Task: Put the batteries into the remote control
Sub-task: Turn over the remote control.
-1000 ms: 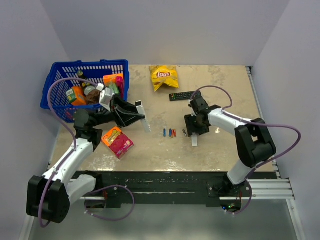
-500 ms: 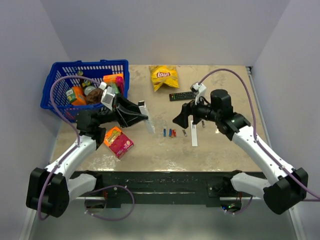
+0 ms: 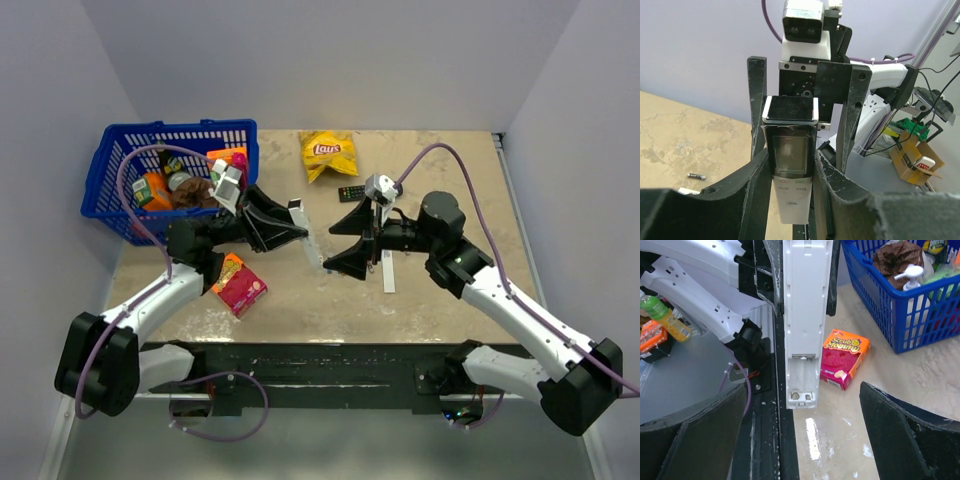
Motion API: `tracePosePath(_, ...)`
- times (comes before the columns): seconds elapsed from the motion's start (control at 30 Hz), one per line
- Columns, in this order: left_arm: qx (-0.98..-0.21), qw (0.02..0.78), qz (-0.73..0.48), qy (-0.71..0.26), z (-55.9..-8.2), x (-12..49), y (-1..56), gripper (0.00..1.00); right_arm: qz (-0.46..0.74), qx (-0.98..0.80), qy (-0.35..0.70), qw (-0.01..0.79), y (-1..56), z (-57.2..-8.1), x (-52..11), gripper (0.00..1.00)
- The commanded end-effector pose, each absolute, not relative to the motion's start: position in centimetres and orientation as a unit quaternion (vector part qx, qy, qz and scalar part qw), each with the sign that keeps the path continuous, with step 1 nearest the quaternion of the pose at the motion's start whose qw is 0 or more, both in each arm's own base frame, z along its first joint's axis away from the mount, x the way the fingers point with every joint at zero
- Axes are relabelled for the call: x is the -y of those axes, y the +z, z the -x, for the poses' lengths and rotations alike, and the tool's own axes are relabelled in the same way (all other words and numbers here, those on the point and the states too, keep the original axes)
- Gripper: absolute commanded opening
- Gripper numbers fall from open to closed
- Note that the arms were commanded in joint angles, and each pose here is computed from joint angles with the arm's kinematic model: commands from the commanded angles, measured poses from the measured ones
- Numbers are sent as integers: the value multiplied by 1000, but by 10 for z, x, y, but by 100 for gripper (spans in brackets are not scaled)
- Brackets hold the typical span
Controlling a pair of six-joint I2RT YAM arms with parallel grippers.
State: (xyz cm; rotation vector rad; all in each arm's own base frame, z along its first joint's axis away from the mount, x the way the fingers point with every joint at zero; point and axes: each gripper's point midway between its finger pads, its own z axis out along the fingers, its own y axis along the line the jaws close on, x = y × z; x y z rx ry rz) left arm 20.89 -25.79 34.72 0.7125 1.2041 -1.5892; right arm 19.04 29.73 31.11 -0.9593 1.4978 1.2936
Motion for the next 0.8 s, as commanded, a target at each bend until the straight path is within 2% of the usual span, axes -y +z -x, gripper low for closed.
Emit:
tracePosePath(0.0, -413, 558, -326, -642, -197, 256, 391, 0, 399, -569, 546, 468, 326, -185, -306, 98)
tracePosePath(0.3, -413, 560, -325, -641, -199, 262, 393, 0, 406, -563, 556, 458, 322, -186, -320, 98)
tracePosePath(0.43, -413, 559, -324, -642, -200, 264, 393, 0, 407, -567, 557, 450, 315, -186, -327, 90)
tracePosePath(0.53, -412, 557, -326, -644, -199, 265, 392, 0, 406, -571, 555, 448, 311, -187, -329, 77)
tracePosePath(0.57, -412, 556, -326, -644, -199, 265, 392, 0, 406, -573, 555, 447, 310, -187, -329, 69)
tracePosePath(0.63, -412, 555, -325, -646, -198, 265, 392, 0, 408, -575, 552, 445, 307, -187, -329, 60)
tracePosePath(0.67, -412, 555, -326, -646, -198, 265, 392, 0, 408, -574, 552, 446, 308, -187, -329, 50)
tracePosePath(0.73, -413, 553, -326, -646, -197, 265, 391, 0, 408, -581, 545, 447, 306, -189, -328, 38)
tracePosePath(0.77, -414, 553, -325, -646, -197, 265, 391, 0, 409, -581, 540, 451, 308, -189, -327, 26)
